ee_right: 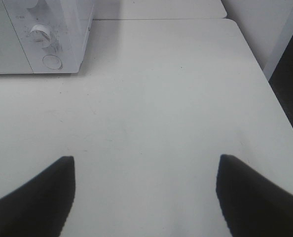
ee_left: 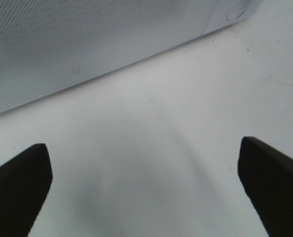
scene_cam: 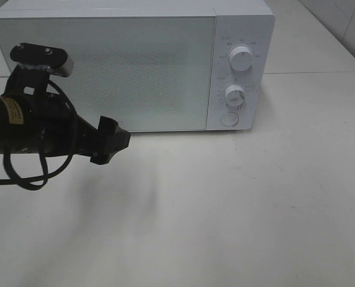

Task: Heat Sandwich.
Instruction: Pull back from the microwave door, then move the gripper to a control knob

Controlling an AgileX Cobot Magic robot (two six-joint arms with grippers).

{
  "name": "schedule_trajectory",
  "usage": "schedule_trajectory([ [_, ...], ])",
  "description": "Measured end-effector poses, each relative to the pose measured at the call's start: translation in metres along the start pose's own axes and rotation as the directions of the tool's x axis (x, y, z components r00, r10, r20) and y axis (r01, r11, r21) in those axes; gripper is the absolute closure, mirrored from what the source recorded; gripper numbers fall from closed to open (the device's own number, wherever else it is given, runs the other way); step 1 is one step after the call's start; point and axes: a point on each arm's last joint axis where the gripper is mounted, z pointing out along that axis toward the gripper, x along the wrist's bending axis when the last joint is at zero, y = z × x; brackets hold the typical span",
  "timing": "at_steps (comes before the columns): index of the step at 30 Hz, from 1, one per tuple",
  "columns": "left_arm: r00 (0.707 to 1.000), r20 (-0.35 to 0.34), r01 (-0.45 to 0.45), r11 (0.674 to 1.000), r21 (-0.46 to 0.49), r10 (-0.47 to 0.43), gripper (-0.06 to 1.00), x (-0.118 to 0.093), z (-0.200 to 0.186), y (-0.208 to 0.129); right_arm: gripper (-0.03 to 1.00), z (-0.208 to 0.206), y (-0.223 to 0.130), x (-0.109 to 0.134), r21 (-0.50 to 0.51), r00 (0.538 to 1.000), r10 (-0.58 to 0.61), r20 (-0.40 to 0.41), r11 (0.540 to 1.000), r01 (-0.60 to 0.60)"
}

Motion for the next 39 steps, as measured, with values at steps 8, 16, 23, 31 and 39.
schedule_trajectory([
  [8,0.999,-0.049,0.023,0.964,0.266,-0.01,-0.03,0.005,-0.025,-0.014,0.21,0.0,0.0,0.0,0.0,1.0,0.0,0.0,1.0,0.0],
  [16,0.98,-0.164,0.174,0.873,0.456,-0.109,-0.03,0.032,-0.036,-0.016,0.21,0.0,0.0,0.0,0.0,1.0,0.0,0.0,1.0,0.0],
  [23,0.952,-0.257,0.288,0.784,0.55,-0.169,-0.03,0.056,-0.048,-0.022,0.21,0.0,0.0,0.0,0.0,1.0,0.0,0.0,1.0,0.0],
  [31,0.903,-0.377,0.413,0.655,0.633,-0.205,-0.03,0.088,-0.066,-0.035,0.21,0.0,0.0,0.0,0.0,1.0,0.0,0.0,1.0,0.0],
  [39,0.852,-0.436,0.517,0.596,0.614,-0.29,-0.03,0.115,-0.089,-0.04,0.21,0.0,0.0,0.0,0.0,1.0,0.0,0.0,1.0,0.0],
])
